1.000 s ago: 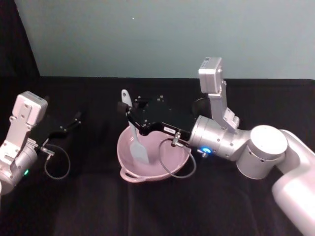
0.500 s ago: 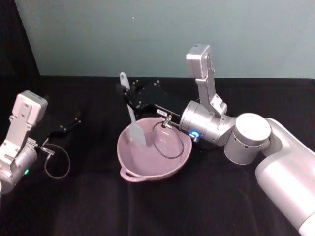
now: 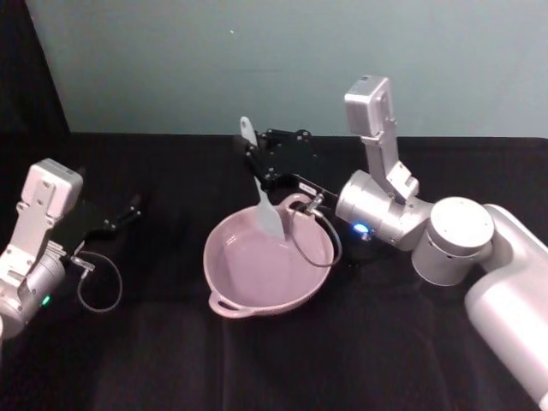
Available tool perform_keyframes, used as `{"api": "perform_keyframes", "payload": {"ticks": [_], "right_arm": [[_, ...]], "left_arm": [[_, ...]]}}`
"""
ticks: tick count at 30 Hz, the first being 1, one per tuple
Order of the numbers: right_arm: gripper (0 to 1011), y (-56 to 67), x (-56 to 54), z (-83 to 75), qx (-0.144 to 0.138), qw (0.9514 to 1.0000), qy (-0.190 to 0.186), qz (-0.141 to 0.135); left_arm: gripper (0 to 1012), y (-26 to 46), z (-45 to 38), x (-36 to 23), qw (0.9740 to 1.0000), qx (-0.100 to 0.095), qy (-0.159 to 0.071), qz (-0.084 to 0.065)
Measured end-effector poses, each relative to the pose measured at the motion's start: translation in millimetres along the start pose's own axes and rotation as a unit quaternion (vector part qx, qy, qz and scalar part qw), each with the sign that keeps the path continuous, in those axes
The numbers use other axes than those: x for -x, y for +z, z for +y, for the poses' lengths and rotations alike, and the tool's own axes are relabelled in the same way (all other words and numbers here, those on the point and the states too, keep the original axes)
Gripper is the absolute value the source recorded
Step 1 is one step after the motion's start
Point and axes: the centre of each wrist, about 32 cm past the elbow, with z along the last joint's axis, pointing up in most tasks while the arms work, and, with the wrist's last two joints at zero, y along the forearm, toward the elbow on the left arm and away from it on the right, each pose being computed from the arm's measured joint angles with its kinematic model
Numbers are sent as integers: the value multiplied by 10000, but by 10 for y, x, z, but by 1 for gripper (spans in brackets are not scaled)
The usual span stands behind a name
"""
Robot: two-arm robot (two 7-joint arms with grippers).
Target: Use the one hand to pick up the spoon and stir the clear water in the bowl.
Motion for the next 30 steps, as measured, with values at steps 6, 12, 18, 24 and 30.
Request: {"api": "perform_keyframes", "payload": {"ticks": [6, 12, 18, 24, 30], "right_arm": [[121, 37, 13, -157, 10, 10000, 81, -8], [121, 64, 118, -272, -19, 9992, 352, 184], [121, 65, 238, -289, -35, 9977, 608, 289], [121, 79, 328, -217, -83, 9961, 821, 315], [121, 78, 342, -82, -124, 9952, 901, 351]], "left_arm": [[1011, 0, 0, 0, 10000, 0, 0, 0], [1011, 0, 0, 0, 10000, 0, 0, 0], [1011, 0, 0, 0, 10000, 0, 0, 0], [1011, 0, 0, 0, 10000, 0, 0, 0], [1011, 0, 0, 0, 10000, 0, 0, 0]]}}
